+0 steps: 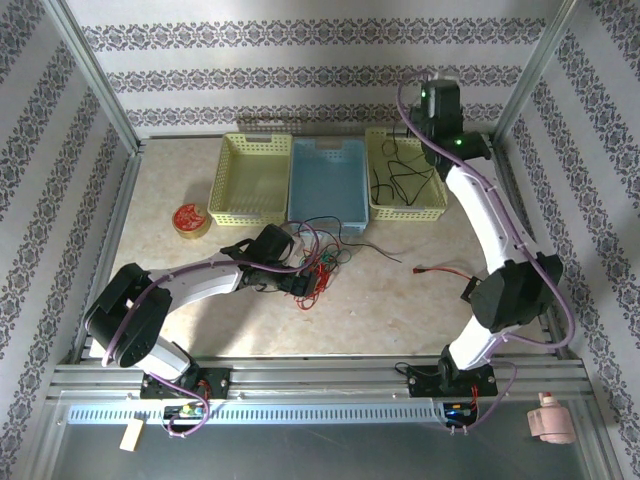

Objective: Untangle the cables

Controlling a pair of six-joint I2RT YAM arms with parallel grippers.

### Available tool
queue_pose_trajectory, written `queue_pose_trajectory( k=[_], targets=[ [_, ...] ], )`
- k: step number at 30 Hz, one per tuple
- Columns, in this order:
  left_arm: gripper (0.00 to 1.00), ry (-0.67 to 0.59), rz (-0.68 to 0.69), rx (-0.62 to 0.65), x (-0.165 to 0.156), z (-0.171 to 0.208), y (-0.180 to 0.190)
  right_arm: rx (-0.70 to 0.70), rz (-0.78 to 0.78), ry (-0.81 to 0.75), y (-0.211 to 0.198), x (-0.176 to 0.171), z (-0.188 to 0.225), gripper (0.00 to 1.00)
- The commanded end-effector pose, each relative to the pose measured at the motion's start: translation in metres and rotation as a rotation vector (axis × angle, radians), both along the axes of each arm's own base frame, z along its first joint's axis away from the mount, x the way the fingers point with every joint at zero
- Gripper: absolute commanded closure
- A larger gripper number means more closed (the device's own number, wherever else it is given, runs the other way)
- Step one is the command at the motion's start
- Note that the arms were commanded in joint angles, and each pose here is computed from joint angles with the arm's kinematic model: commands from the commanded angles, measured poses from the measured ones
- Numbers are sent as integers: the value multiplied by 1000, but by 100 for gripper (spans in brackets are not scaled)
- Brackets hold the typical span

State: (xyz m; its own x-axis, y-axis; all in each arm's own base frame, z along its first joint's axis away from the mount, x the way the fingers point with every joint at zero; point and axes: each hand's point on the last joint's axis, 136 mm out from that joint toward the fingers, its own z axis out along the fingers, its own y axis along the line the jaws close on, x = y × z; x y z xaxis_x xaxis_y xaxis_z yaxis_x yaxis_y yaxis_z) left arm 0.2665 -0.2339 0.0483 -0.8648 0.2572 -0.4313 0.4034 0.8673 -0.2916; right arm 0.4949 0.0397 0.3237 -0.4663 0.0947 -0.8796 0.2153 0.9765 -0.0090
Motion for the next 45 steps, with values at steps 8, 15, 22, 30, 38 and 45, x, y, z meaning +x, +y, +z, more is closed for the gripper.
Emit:
queue_pose_trajectory(
  k=[8,15,22,30,38,45],
  targets=[
    [1,-8,-20,3,1,9,-6,165,-138,173,-22,-9,-113,100],
    [1,-14,-18,5,0,13,-4,222,-155,267,-22,13,-176,90],
    [1,-52,0,28,0,20,3,254,-164,292,-22,20,-193,39],
    [1,-90,3,2,7,28,-3,127,-83,128,-8,-4,-130,29],
    [1,-106,4,-4,12,33,-6,148,-40,191,-8,9,-137,26],
    [1,-107,14,-5,12,33,-5,219,127,230,43,-2,-147,30]
  ],
)
